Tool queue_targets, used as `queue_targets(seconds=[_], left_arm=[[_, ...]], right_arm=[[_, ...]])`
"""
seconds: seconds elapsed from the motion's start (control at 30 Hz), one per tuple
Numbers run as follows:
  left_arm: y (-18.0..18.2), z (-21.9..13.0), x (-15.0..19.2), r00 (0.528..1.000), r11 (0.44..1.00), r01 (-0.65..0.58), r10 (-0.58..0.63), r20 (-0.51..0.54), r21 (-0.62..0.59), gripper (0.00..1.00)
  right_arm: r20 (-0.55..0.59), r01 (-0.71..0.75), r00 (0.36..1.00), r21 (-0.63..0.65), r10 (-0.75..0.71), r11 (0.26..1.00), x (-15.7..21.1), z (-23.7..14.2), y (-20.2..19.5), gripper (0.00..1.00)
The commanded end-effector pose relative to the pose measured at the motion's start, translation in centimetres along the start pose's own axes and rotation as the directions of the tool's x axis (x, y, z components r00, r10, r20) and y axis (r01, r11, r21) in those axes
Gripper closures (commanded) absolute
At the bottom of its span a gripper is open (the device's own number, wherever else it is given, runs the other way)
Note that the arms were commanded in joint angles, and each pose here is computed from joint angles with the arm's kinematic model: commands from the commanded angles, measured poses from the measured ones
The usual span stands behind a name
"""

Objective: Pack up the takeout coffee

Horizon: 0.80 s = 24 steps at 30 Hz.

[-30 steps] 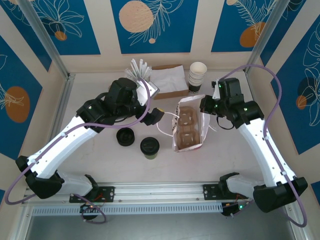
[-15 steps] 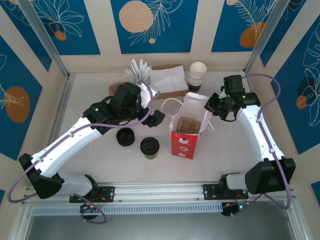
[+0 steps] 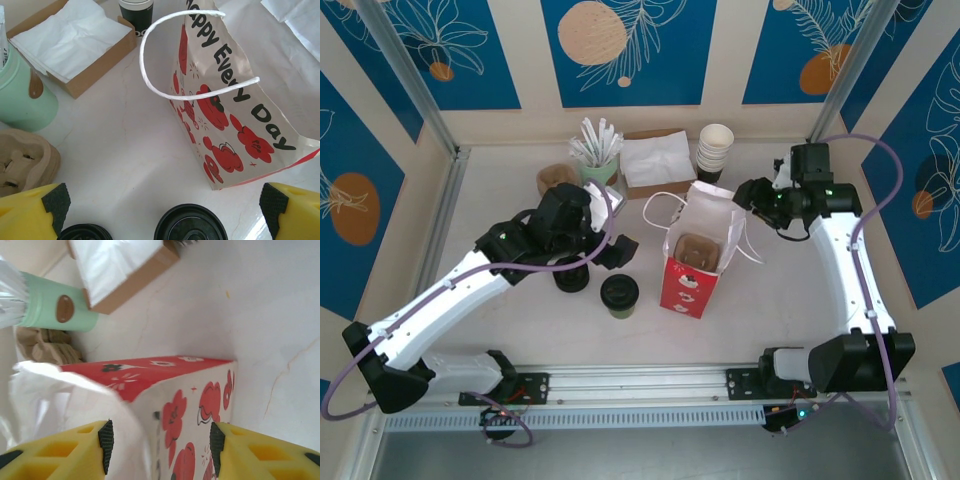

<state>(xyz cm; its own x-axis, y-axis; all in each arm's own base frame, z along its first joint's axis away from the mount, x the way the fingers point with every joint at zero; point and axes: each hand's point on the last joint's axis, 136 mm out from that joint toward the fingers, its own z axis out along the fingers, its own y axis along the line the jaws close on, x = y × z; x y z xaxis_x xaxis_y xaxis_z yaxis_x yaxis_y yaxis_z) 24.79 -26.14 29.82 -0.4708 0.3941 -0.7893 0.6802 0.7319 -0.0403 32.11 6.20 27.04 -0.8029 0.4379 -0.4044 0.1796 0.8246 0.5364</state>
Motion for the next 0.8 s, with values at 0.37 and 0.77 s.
queue_targets(seconds=[0.37,0.77], left_arm=[[-0.7,0.3,4.9,0.988,0.991,0.123,-0.128,-0.091,-0.051,0.00],[-3.2,2.5,10.7,0.973,0.968,0.176,-0.199,-0.114,-0.181,0.00]], right_arm=[[0.258,0.407,0.904,-0.287,-0.339,0.867,-2.6,-5.5,8.4,0.43],[0.178,0.370,0.927,-0.302,-0.329,0.879,-0.4,-3.7,7.0,0.43]])
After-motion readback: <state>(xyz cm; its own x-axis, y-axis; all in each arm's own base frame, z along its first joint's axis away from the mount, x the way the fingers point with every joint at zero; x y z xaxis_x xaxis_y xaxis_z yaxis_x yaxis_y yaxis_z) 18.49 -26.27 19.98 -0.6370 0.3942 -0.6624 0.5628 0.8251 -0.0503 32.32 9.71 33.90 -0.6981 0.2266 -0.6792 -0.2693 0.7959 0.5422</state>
